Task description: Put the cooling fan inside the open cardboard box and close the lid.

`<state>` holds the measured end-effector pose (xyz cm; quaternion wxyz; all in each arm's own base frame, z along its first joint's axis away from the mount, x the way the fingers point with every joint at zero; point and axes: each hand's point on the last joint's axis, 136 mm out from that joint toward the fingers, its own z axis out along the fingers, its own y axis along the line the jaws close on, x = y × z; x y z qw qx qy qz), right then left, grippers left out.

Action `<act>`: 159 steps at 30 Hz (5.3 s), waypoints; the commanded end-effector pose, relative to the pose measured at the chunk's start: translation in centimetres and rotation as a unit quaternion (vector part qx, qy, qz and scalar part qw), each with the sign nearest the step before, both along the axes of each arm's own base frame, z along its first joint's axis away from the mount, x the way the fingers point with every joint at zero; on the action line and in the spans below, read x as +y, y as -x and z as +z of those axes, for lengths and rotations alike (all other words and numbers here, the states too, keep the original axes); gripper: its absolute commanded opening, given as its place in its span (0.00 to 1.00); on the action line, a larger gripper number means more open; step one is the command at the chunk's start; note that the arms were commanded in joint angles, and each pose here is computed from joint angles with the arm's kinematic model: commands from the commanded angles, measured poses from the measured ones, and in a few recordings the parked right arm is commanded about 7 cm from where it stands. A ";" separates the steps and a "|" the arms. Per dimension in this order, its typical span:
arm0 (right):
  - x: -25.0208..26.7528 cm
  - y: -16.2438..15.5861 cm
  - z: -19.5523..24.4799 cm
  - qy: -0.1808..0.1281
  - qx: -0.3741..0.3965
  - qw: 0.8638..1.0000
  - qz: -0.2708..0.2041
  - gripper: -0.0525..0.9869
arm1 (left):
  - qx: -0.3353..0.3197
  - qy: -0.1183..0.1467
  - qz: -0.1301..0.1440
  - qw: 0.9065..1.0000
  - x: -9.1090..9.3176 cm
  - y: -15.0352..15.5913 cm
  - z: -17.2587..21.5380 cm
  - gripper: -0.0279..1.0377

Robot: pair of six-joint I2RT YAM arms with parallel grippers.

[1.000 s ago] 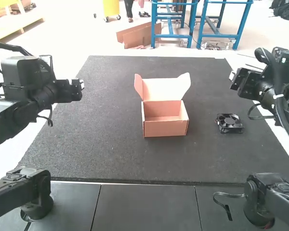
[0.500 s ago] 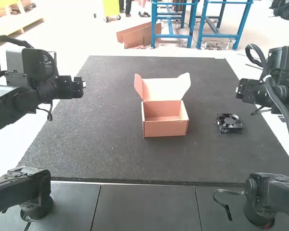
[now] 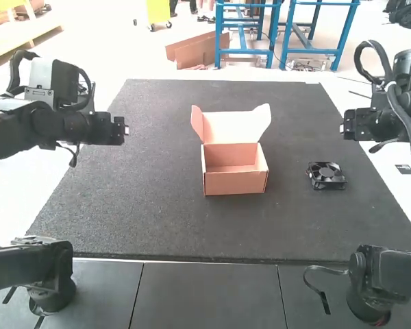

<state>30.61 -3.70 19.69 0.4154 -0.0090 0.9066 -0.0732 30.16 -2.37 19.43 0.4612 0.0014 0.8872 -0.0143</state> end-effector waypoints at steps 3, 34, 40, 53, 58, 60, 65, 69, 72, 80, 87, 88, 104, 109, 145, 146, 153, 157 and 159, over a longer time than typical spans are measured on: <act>-0.1 -1.5 -0.2 -0.031 0.000 1.000 -0.008 0.86 | -0.026 -0.008 -0.017 0.999 -0.4 -0.3 2.4 0.94; -5.4 -5.6 -11.8 -0.070 0.231 0.968 -0.071 0.91 | -0.023 -0.029 -0.061 0.997 -1.2 0.2 3.1 0.94; -5.8 -6.8 -12.8 -0.064 0.246 0.965 -0.061 0.91 | -0.028 -0.028 -0.058 0.998 -1.1 0.1 3.6 0.94; -7.6 -7.9 -15.6 -0.025 0.272 0.959 -0.074 0.91 | -0.029 -0.031 -0.052 0.998 -0.8 0.1 4.1 0.94; -7.8 -8.3 -16.4 -0.022 0.276 0.958 -0.075 0.91 | -0.029 -0.035 -0.045 0.998 -0.5 0.1 4.1 0.94; -7.9 -8.6 -16.5 -0.021 0.274 0.958 -0.075 0.91 | -0.032 -0.037 -0.040 0.998 -0.3 0.0 4.2 0.94; -8.1 -9.2 -16.7 -0.019 0.273 0.959 -0.075 0.91 | -0.032 -0.038 -0.038 0.998 -0.2 0.0 4.3 0.94; -8.1 -9.5 -17.3 -0.020 0.280 0.957 -0.074 0.91 | -0.031 -0.040 -0.035 0.998 -0.1 0.0 4.2 0.94; -8.1 -9.5 -17.7 -0.022 0.284 0.955 -0.076 0.91 | -0.033 -0.040 -0.035 0.998 -0.1 0.0 4.3 0.94; -8.1 -8.9 -18.5 -0.026 0.300 0.950 -0.084 0.91 | -0.033 -0.042 -0.033 0.998 0.0 0.0 4.3 0.94; -8.0 -8.7 -17.8 -0.033 0.308 0.947 -0.087 0.91 | -0.035 -0.042 -0.033 0.998 0.0 -0.1 4.4 0.94; -7.9 -8.7 -17.7 -0.034 0.311 0.946 -0.086 0.91 | -0.035 -0.042 -0.032 0.998 0.0 -0.1 4.4 0.94; -7.5 -7.5 -18.4 -0.039 0.334 0.938 -0.084 0.91 | -0.033 -0.042 -0.032 0.998 0.0 0.0 4.3 0.94; -7.4 -7.3 -19.0 -0.040 0.341 0.936 -0.083 0.91 | -0.033 -0.042 -0.032 0.998 0.0 0.0 4.3 0.94; -3.9 -8.1 -20.7 -0.133 0.323 0.933 -0.084 0.03 | -0.024 -0.047 -0.028 0.998 0.2 0.4 3.9 0.94; -3.9 -8.3 -20.0 -0.135 0.315 0.935 -0.086 0.03 | -0.023 -0.047 -0.028 0.998 0.2 0.4 3.8 0.94; -2.7 -7.8 -15.3 -0.168 0.260 0.947 -0.082 0.05 | -0.015 -0.047 -0.031 0.998 0.2 0.6 2.3 0.94; -2.1 -7.0 -12.1 -0.171 0.224 0.956 -0.085 0.05 | -0.017 -0.047 -0.033 0.998 0.1 0.8 2.1 0.94; -1.5 -6.7 -10.1 -0.177 0.200 0.960 -0.087 0.05 | -0.015 -0.047 -0.034 0.998 0.1 0.9 2.0 0.94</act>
